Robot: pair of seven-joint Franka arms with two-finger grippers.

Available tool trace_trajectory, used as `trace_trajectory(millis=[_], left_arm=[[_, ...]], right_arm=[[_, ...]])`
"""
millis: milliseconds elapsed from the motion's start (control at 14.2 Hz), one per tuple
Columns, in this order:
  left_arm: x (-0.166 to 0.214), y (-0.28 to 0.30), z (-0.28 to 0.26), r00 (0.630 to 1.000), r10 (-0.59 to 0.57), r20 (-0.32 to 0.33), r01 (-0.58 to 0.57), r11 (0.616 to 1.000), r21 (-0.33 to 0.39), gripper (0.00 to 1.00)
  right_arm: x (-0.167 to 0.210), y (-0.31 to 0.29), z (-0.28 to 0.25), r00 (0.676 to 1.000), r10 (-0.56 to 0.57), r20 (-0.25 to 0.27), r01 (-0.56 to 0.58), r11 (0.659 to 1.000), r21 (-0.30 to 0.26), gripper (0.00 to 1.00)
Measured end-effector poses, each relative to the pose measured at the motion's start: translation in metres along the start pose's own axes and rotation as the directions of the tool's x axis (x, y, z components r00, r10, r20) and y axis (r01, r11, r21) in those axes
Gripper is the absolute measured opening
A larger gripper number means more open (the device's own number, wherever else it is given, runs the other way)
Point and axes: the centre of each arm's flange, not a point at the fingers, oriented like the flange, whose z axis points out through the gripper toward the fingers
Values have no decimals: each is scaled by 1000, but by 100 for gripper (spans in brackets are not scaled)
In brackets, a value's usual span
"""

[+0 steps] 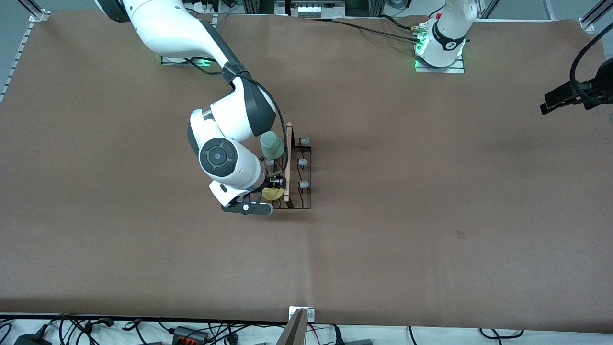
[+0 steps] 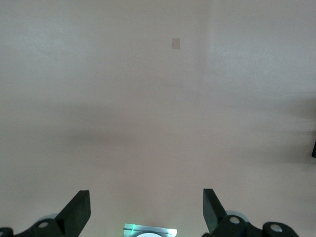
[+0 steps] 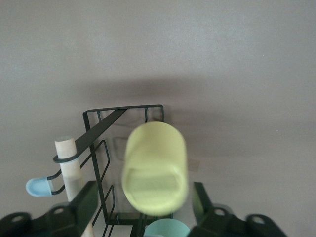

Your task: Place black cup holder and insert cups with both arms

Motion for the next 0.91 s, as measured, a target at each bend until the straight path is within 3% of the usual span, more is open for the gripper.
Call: trace_trajectory(millis=[70,141,422,914], left_arm=[[0,0,0,1000,0,0,0,1000,0,100],[0,0,0,1000,0,0,0,1000,0,100],[0,0,0,1000,-1,1,1,1000,0,100],[-1,0,1,1000,-1,6,1,1000,0,100]], right_arm=[[0,0,-3,1000,1,-4,-1,1000,2,99],[0,1,-12,1000,3,-8,-3,1000,4,100],[8,43,-85,997,45,-61,-47,999,-20,100],[34,186,-183,996,62,-57,-64,998,-26,100]])
